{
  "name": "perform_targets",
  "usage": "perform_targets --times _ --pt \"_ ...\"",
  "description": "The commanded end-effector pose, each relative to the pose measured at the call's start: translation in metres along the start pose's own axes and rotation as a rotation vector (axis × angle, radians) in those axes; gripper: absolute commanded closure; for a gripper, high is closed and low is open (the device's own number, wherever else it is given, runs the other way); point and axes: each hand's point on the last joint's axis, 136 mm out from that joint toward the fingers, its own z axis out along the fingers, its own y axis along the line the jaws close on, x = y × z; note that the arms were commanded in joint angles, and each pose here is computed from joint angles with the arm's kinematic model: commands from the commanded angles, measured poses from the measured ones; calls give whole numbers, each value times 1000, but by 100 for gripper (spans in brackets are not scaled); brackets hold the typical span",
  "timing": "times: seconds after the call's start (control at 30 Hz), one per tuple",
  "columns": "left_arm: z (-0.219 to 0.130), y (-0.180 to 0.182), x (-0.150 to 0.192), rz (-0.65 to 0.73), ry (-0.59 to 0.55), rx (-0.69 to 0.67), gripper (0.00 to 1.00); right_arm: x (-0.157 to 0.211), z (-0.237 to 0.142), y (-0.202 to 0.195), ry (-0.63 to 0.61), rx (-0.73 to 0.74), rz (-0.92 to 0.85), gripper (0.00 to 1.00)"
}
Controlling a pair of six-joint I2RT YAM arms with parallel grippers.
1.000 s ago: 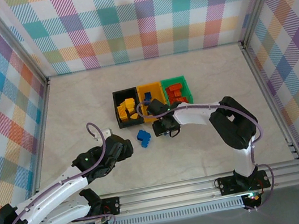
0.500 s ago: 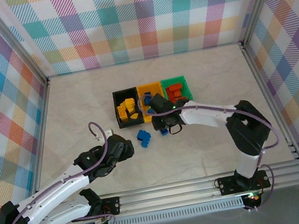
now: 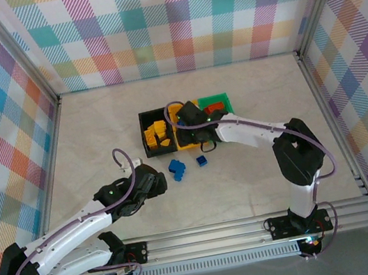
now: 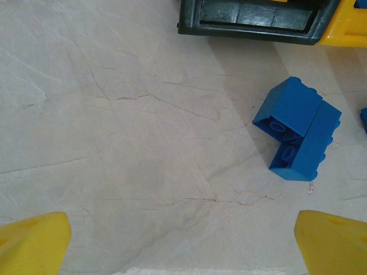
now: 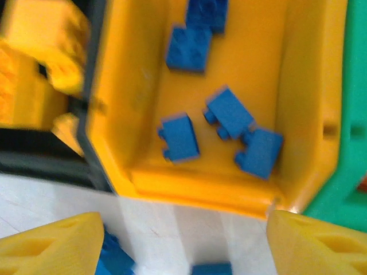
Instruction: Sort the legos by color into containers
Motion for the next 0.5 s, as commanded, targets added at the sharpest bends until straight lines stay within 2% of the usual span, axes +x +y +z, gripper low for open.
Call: perform_targets --times 0.0,0.27,0.47 --pt "2 0 3 -15 4 15 0 32 -4 -14 63 19 15 22" --pt "7 0 5 -9 17 -1 0 76 31 -22 187 25 -8 24" --pt "7 3 6 -7 20 -11 0 85 39 -17 212 35 -37 37"
